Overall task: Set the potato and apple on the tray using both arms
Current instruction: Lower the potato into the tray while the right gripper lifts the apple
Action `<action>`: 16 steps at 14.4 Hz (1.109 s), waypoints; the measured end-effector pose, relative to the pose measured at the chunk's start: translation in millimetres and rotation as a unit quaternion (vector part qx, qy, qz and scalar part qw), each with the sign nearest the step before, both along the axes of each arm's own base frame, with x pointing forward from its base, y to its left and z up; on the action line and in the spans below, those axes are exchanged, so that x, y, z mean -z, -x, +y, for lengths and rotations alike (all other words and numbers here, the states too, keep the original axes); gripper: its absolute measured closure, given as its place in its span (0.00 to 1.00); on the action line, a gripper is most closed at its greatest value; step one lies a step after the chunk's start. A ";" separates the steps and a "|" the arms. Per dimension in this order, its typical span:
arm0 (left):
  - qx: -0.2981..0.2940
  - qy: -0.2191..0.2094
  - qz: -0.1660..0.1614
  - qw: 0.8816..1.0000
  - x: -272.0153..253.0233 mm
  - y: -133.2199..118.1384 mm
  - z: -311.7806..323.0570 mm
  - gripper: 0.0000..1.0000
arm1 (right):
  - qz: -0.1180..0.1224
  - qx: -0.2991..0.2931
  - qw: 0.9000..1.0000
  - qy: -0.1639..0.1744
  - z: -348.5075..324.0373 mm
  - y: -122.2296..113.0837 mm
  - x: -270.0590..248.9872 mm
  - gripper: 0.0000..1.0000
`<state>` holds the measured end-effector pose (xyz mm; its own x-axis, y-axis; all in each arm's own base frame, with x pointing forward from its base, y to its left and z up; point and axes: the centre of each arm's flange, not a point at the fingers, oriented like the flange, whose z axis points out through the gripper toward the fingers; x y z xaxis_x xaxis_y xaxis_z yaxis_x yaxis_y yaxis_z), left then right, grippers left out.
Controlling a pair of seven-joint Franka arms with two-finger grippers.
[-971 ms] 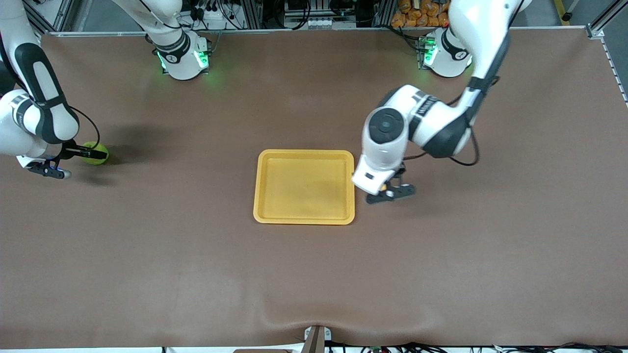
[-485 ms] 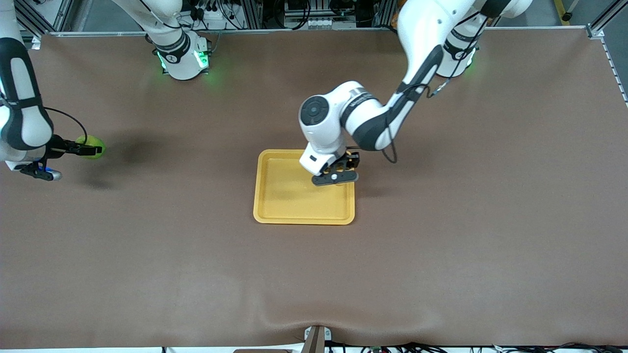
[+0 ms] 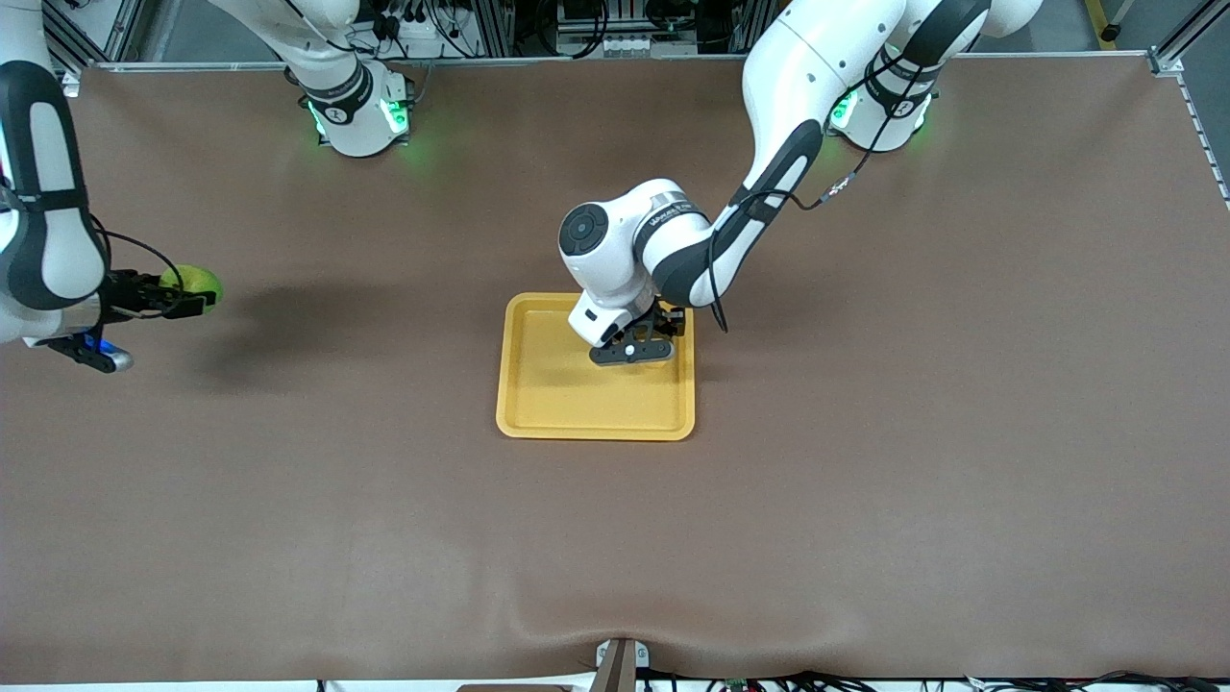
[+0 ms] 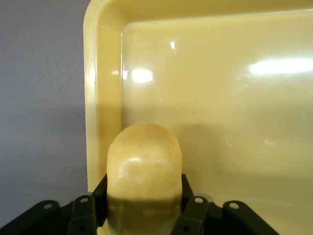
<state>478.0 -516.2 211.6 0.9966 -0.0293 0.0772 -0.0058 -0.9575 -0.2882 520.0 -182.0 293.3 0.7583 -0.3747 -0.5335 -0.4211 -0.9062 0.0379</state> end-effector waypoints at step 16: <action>-0.027 -0.019 -0.007 0.999 20.7 -14.3 17.9 0.44 | 0.033 0.126 0.988 0.085 187.5 -41.4 -31.5 0.17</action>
